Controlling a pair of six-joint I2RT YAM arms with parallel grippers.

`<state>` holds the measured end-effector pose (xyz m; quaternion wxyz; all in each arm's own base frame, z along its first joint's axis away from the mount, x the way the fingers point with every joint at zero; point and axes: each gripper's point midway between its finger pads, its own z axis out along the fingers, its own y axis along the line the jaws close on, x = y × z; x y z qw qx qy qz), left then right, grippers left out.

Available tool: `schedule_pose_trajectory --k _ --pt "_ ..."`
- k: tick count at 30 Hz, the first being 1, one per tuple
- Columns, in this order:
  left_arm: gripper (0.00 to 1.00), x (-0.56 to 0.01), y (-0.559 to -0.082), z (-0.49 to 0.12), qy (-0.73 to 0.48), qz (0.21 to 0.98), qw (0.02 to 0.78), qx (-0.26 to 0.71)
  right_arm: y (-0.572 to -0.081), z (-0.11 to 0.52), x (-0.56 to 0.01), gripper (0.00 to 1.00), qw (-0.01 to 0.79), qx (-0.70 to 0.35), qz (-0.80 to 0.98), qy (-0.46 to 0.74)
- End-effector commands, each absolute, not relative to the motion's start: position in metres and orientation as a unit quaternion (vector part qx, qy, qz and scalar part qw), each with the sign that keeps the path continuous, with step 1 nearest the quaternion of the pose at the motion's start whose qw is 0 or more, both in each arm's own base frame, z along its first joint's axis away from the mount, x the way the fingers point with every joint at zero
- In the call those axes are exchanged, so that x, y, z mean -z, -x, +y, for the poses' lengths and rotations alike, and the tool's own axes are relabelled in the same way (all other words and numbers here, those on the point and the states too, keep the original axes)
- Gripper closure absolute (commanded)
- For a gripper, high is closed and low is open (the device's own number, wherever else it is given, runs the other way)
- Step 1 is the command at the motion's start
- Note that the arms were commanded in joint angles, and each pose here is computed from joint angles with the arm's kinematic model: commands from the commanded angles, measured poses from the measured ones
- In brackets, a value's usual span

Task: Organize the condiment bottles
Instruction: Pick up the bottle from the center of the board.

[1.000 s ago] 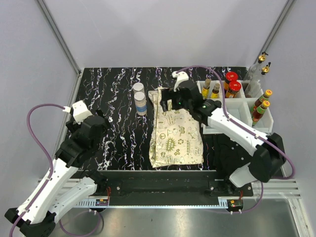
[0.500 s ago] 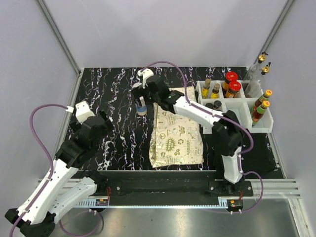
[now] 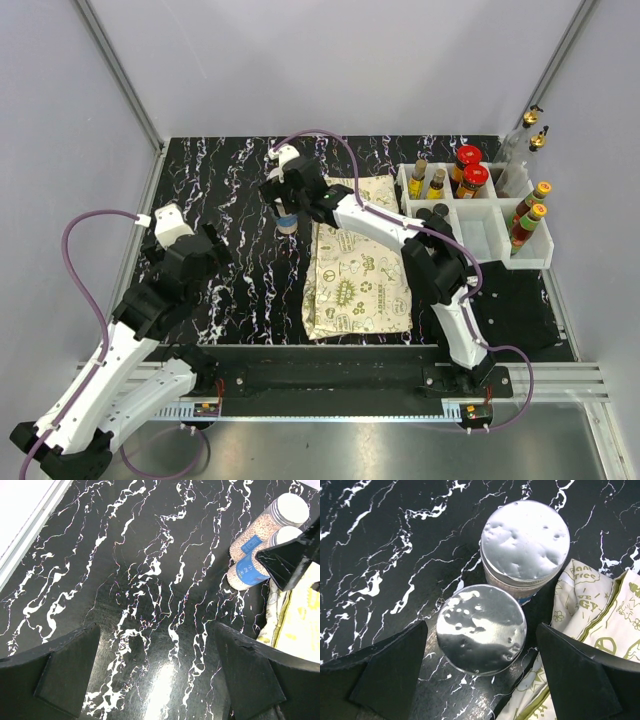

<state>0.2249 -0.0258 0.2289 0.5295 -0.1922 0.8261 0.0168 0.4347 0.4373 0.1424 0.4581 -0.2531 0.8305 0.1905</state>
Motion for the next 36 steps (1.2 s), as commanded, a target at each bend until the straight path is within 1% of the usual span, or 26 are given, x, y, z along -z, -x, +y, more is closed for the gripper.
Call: schedule_pose_trajectory --k 1,10,11,13,15,16,18,19,22,23,25,26,32,33,35,36 --pt "0.01 -0.232 -0.23 -0.029 0.19 0.821 0.538 -0.008 -0.446 0.451 -0.164 0.01 0.492 -0.195 0.812 0.246" --pt "0.01 -0.232 -0.229 -0.029 0.189 0.821 0.538 -0.009 -0.452 0.447 -0.161 0.1 0.498 -0.181 0.817 0.227" --pt "0.01 -0.232 -0.23 -0.029 0.19 0.821 0.538 -0.008 -0.452 0.447 -0.16 0.12 0.497 -0.182 0.818 0.227" --pt "0.01 -0.233 -0.229 -0.029 0.191 0.821 0.539 -0.008 -0.452 0.447 -0.161 0.2 0.498 -0.183 0.817 0.227" --pt "0.01 -0.232 -0.229 -0.028 0.191 0.82 0.539 -0.009 -0.45 0.448 -0.161 0.29 0.495 -0.186 0.817 0.231" --pt "0.01 -0.233 -0.229 -0.028 0.191 0.82 0.54 -0.009 -0.45 0.449 -0.162 0.39 0.495 -0.188 0.816 0.231" --pt "0.01 -0.233 -0.229 -0.028 0.192 0.82 0.54 -0.01 -0.447 0.449 -0.164 0.5 0.495 -0.19 0.815 0.232" --pt "0.01 -0.233 -0.229 -0.028 0.192 0.819 0.54 -0.009 -0.447 0.449 -0.164 0.6 0.496 -0.189 0.815 0.231" --pt "0.01 -0.233 -0.229 -0.028 0.191 0.82 0.54 -0.01 -0.444 0.445 -0.171 0.76 0.501 -0.184 0.814 0.229" --pt "0.01 -0.232 -0.229 -0.028 0.191 0.82 0.54 -0.01 -0.442 0.443 -0.171 0.85 0.502 -0.179 0.815 0.228" --pt "0.01 -0.232 -0.229 -0.028 0.191 0.82 0.539 -0.009 -0.439 0.441 -0.184 0.92 0.512 -0.175 0.809 0.228" --pt "0.01 -0.232 -0.229 -0.028 0.191 0.82 0.539 -0.009 -0.438 0.439 -0.186 1.0 0.514 -0.172 0.809 0.227" --pt "0.01 -0.232 -0.229 -0.028 0.191 0.82 0.539 -0.011 -0.431 0.419 -0.225 1.0 0.543 -0.163 0.798 0.204" --pt "0.01 -0.232 -0.229 -0.028 0.191 0.82 0.539 -0.012 -0.43 0.414 -0.24 1.0 0.553 -0.164 0.792 0.198" --pt "0.01 -0.23 -0.23 -0.028 0.19 0.822 0.537 -0.012 -0.427 0.405 -0.25 1.0 0.562 -0.156 0.789 0.193" --pt "0.01 -0.23 -0.23 -0.028 0.19 0.821 0.538 -0.013 -0.424 0.399 -0.268 1.0 0.574 -0.16 0.781 0.187"
